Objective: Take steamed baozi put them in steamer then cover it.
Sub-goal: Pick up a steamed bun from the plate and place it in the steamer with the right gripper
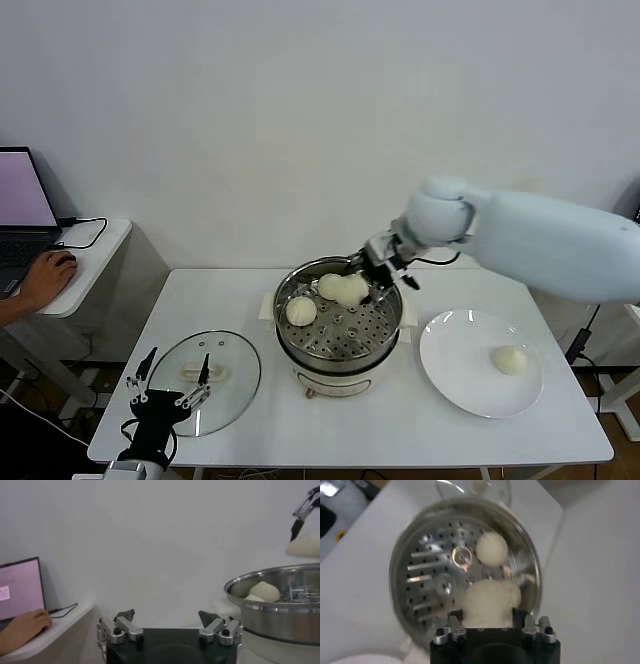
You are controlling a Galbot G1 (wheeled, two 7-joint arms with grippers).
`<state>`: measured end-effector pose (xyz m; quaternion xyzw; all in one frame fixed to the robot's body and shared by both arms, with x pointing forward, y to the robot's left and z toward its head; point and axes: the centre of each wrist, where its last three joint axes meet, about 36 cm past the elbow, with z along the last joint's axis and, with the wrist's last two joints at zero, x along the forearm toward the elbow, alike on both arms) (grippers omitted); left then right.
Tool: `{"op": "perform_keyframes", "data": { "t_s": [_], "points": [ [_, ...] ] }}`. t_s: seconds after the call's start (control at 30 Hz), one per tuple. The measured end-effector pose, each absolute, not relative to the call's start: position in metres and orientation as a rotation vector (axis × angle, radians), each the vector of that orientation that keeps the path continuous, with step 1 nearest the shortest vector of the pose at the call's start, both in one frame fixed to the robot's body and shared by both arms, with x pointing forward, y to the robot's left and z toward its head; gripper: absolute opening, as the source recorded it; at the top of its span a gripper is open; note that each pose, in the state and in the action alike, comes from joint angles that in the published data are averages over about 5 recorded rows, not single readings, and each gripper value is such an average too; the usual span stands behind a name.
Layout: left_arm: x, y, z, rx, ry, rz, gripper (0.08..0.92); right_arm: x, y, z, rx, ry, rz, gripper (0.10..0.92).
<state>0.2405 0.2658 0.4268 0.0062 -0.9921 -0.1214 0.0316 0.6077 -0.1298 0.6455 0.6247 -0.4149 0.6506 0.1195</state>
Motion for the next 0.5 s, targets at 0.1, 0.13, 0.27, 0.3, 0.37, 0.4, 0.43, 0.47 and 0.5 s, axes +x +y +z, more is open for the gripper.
{"op": "perform_keyframes", "data": {
  "t_s": [0.1,0.13,0.27,0.3,0.37,0.4,0.43,0.47,0.5],
  "points": [
    [0.240,0.266,0.426,0.026,-3.054,-0.369,0.823,0.607,-0.114,0.636,1.881,-1.109,1.966,0.630],
    [0.240,0.265,0.426,0.028,-3.054,-0.367,0.823,0.607,-0.110,0.632,1.898,-1.073,1.986,0.632],
    [0.240,0.265,0.427,0.033,-3.056,-0.363,0.823,0.603,-0.097,0.620,1.952,-0.936,2.054,0.636],
    [0.240,0.265,0.427,0.033,-3.056,-0.362,0.823,0.602,-0.094,0.617,1.962,-0.905,2.068,0.636],
    [0.240,0.265,0.427,0.034,-3.057,-0.362,0.823,0.600,-0.091,0.612,1.980,-0.848,2.093,0.638],
    [0.240,0.265,0.427,0.035,-3.057,-0.361,0.823,0.599,-0.089,0.610,1.987,-0.822,2.104,0.639],
    [0.240,0.265,0.426,0.035,-3.057,-0.361,0.823,0.599,-0.088,0.607,1.994,-0.798,2.114,0.640],
    [0.240,0.265,0.426,0.036,-3.057,-0.360,0.823,0.598,-0.087,0.605,2.000,-0.776,2.124,0.643],
    [0.241,0.265,0.426,0.036,-3.057,-0.359,0.823,0.597,-0.087,0.603,2.005,-0.757,2.132,0.646]
  ]
}}
